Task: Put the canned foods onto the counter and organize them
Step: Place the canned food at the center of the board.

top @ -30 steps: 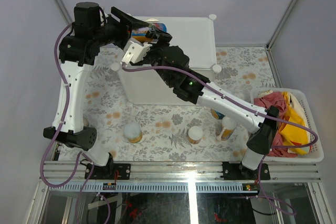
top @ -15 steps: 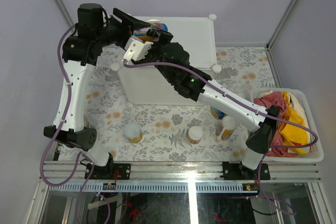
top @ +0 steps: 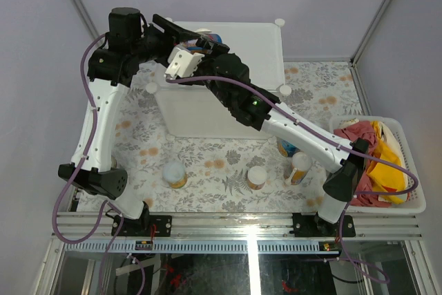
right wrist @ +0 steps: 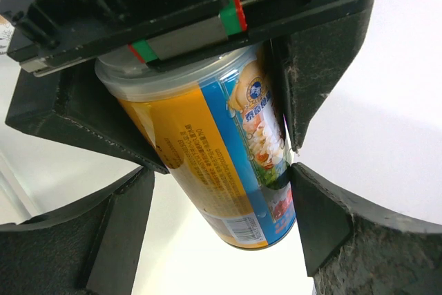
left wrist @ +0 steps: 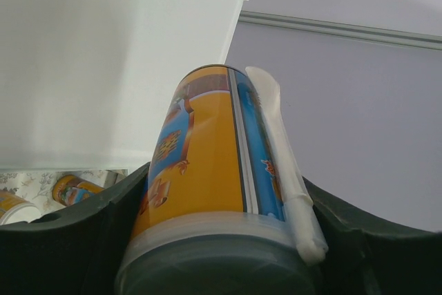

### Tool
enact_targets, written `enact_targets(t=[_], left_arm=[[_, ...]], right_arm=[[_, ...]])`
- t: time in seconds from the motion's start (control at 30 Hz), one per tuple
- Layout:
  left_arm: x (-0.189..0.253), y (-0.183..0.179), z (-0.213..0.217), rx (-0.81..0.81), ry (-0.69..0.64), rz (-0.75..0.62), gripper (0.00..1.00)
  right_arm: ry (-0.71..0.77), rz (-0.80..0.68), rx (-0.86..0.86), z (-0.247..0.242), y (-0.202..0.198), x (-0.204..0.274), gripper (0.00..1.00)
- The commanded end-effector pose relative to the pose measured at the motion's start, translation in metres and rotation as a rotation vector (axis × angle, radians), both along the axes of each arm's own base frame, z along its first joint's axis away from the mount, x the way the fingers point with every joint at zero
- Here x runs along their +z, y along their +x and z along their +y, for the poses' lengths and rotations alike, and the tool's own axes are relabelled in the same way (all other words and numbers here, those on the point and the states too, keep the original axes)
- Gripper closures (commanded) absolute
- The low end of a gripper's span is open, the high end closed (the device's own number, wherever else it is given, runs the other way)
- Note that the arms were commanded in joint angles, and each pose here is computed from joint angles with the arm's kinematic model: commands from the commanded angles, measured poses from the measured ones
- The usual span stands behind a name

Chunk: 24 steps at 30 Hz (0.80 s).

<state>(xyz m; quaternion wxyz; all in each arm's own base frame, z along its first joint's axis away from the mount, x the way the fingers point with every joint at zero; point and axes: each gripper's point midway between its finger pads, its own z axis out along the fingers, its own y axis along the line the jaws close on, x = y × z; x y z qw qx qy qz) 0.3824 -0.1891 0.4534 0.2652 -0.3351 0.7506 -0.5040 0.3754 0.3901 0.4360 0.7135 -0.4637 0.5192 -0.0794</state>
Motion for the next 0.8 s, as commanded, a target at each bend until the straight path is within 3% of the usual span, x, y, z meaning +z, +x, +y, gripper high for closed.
enact_targets(t=[0.0, 0.2, 0.77], left_arm=[[0.081, -0.041, -0.019, -0.160, -0.084, -0.313, 0.60], [0.076, -0.042, -0.021, -0.170, -0.089, -0.321, 0.48], [0.075, -0.043, -0.023, -0.204, -0.063, -0.344, 0.43]], right_arm=[[0.240, -0.016, -0.014, -0.019, 0.001, 0.052, 1.00], [0.265, -0.006, -0.012, -0.021, 0.000, 0.054, 1.00], [0.311, -0.023, -0.036, -0.036, 0.003, 0.071, 1.00]])
